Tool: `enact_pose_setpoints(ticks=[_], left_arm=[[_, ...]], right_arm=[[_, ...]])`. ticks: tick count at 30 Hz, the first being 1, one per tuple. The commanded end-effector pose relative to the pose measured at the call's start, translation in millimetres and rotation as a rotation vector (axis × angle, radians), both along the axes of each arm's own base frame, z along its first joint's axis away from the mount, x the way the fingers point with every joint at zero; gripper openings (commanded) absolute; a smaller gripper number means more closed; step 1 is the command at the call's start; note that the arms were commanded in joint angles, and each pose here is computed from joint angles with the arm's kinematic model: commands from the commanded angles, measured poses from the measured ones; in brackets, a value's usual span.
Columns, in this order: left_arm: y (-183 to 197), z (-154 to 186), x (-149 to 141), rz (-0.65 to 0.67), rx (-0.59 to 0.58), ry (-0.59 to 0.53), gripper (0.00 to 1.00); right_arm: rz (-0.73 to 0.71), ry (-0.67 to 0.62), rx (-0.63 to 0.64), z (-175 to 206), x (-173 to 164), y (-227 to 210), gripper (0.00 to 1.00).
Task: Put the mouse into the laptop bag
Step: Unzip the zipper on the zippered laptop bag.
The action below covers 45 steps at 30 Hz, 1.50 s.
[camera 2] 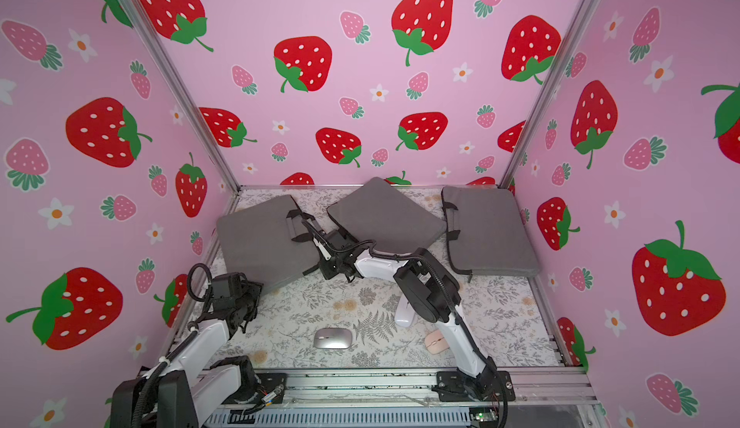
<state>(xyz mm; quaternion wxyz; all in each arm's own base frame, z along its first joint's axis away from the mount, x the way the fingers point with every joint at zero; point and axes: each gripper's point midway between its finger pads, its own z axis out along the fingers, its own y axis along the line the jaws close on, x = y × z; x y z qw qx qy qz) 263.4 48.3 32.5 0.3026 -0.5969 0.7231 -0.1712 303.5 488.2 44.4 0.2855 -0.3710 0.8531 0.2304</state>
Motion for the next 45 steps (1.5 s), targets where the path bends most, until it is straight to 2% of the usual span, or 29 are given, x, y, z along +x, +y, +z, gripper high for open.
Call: enact_pose_setpoints(ticks=[1, 3, 8, 11, 28, 36, 39, 45], left_arm=[[1, -20, -11, 0.000, 0.001, 0.100, 0.58], [0, -22, -9, -0.002, -0.006, 0.103, 0.49], [-1, -25, -10, 0.000, -0.012, 0.109, 0.13], [0, -24, -12, 0.005, -0.009, 0.105, 0.00], [-4, -19, -9, 0.004, -0.033, 0.092, 0.00], [2, -15, -11, 0.003, 0.003, 0.107, 0.00], [4, -12, -11, -0.005, 0.024, 0.116, 0.00], [5, -15, -14, -0.007, 0.029, 0.131, 0.00]], right_arm=[[-0.015, -0.009, 0.008, 11, 0, -2, 0.00], [-0.010, -0.008, 0.012, 12, 0, -1, 0.00], [0.010, 0.003, 0.019, 11, -4, 1, 0.00], [0.015, 0.007, 0.022, 10, -6, 2, 0.00], [0.121, -0.010, -0.008, 2, -59, 32, 0.00], [0.131, -0.044, -0.017, 14, -65, 26, 0.00], [0.105, -0.082, -0.052, 14, -57, 14, 0.00], [0.072, -0.066, -0.035, 22, -47, 1, 0.00]])
